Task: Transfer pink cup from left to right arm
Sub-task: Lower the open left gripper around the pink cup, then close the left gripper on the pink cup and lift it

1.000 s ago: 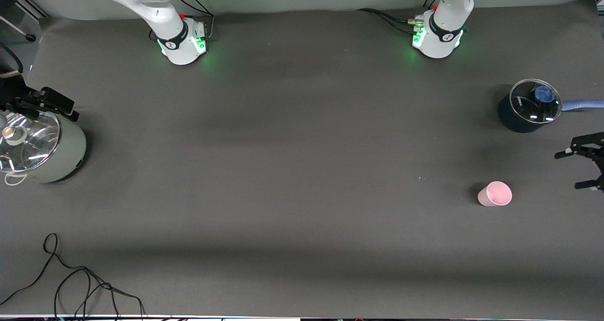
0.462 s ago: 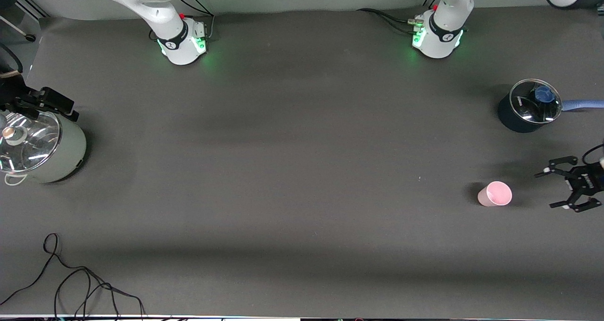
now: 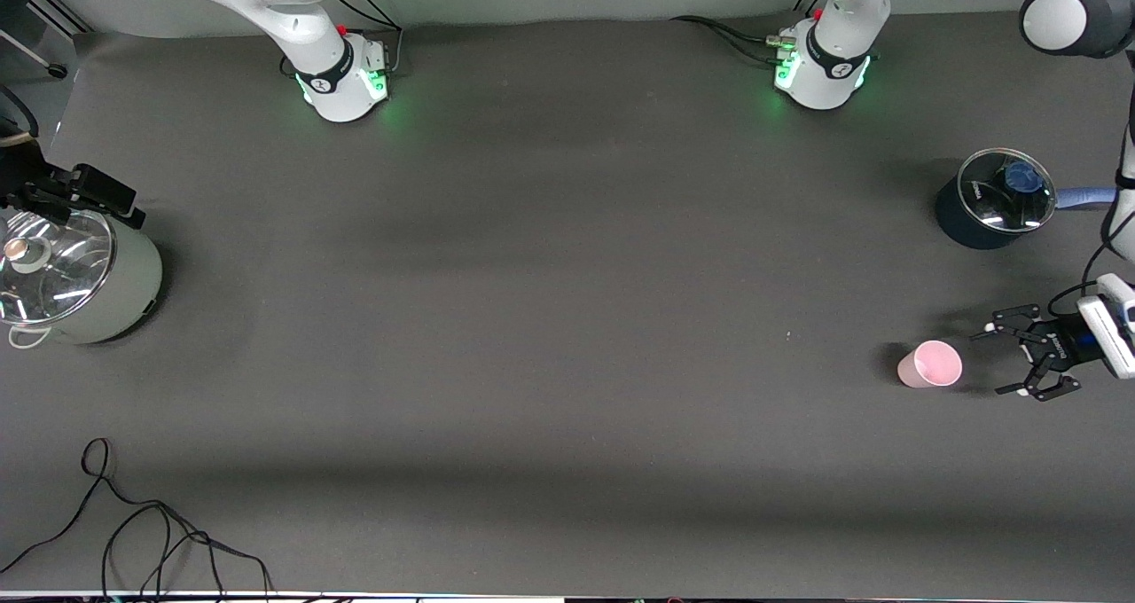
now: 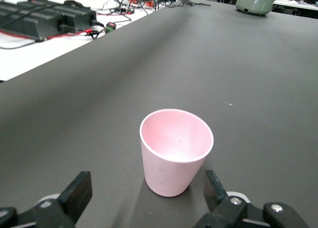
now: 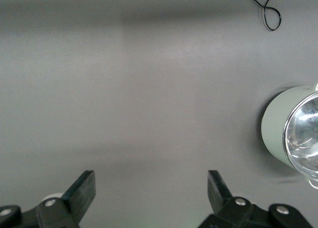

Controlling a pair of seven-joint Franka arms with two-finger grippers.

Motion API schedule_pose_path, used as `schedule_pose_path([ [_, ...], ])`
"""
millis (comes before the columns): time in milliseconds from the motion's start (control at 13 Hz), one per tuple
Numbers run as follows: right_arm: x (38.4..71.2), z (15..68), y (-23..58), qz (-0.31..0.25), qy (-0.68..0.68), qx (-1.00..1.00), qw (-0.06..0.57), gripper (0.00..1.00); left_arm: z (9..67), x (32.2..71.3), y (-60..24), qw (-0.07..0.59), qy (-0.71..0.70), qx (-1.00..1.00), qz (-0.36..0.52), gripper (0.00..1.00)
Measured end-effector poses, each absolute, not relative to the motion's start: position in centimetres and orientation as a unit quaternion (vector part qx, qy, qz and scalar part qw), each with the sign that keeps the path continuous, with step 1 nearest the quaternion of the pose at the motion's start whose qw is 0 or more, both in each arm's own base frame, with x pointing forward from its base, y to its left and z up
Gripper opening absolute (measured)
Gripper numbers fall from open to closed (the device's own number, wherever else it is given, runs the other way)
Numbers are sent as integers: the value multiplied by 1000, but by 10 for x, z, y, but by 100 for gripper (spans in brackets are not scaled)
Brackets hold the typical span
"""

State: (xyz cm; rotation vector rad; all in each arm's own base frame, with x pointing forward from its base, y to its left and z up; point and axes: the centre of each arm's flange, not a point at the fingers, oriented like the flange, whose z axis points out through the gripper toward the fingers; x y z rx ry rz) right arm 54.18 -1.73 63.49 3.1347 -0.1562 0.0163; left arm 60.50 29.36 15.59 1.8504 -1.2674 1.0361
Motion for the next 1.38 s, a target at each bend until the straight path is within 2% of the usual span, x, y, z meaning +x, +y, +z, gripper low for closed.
schedule_pose_path([
  [385, 542, 635, -18, 5, -51, 999, 1, 100, 105, 587, 299, 334, -483, 691, 422, 100],
  [1385, 542, 635, -18, 4, -51, 999, 1, 100, 70, 582, 276, 360, -466, 660, 466, 100],
])
